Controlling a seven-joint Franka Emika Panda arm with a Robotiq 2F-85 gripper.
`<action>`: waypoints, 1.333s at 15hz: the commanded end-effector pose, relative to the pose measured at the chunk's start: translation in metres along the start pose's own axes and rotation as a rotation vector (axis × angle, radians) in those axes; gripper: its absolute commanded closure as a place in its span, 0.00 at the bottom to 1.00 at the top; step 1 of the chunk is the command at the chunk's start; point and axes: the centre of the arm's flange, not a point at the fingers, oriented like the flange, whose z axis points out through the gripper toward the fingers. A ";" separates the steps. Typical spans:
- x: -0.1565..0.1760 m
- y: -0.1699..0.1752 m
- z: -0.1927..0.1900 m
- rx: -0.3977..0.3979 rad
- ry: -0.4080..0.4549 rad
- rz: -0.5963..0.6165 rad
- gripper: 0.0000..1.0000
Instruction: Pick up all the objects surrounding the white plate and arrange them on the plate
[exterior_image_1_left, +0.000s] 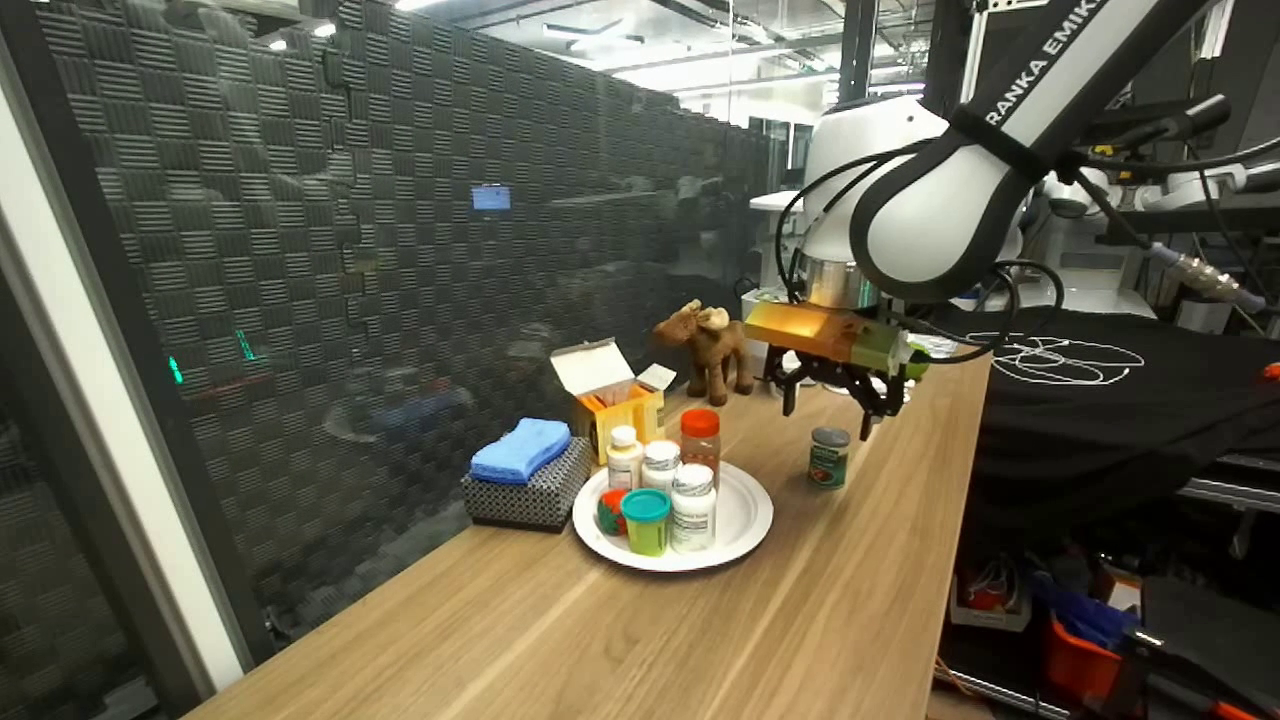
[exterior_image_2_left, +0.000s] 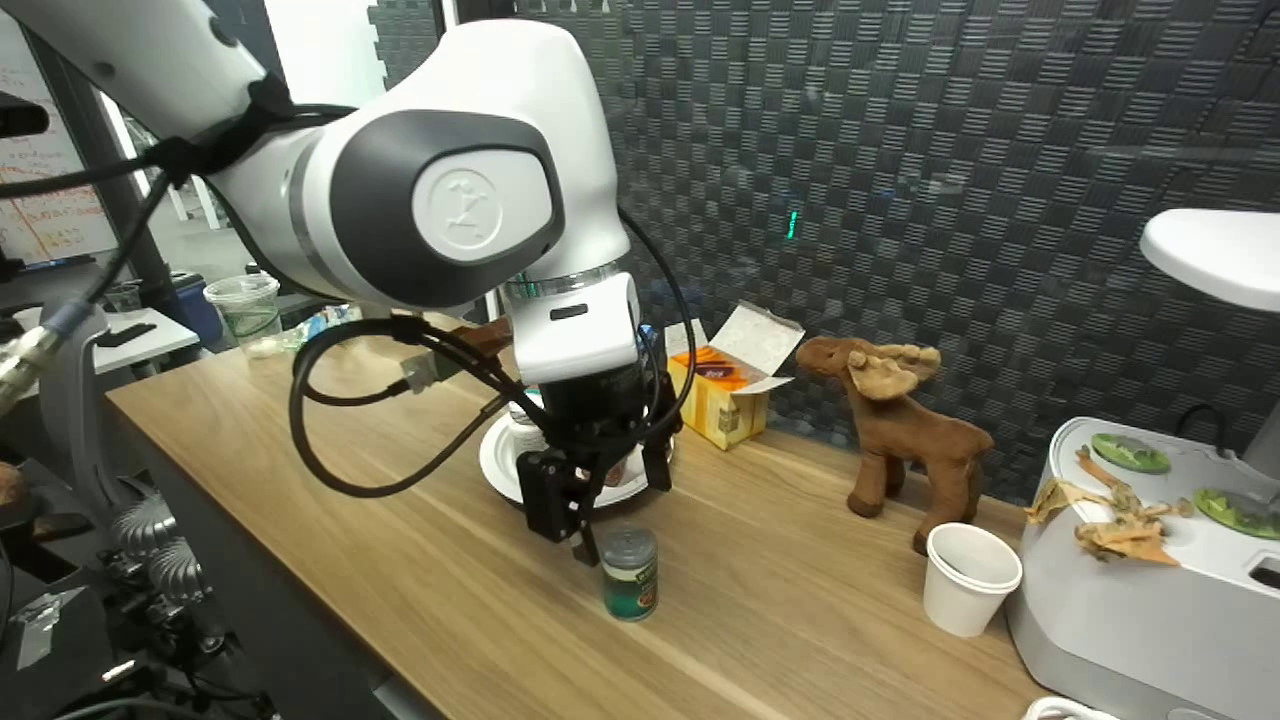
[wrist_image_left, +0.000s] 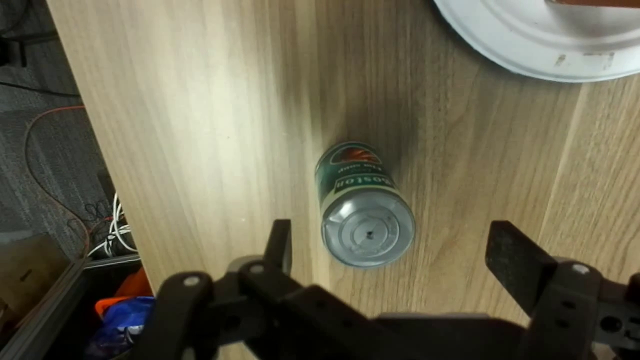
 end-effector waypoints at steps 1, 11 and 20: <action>0.001 0.002 -0.010 -0.005 0.011 -0.008 0.00; 0.004 -0.001 0.011 -0.034 -0.004 -0.008 0.25; 0.003 0.005 0.003 -0.026 0.009 0.003 0.80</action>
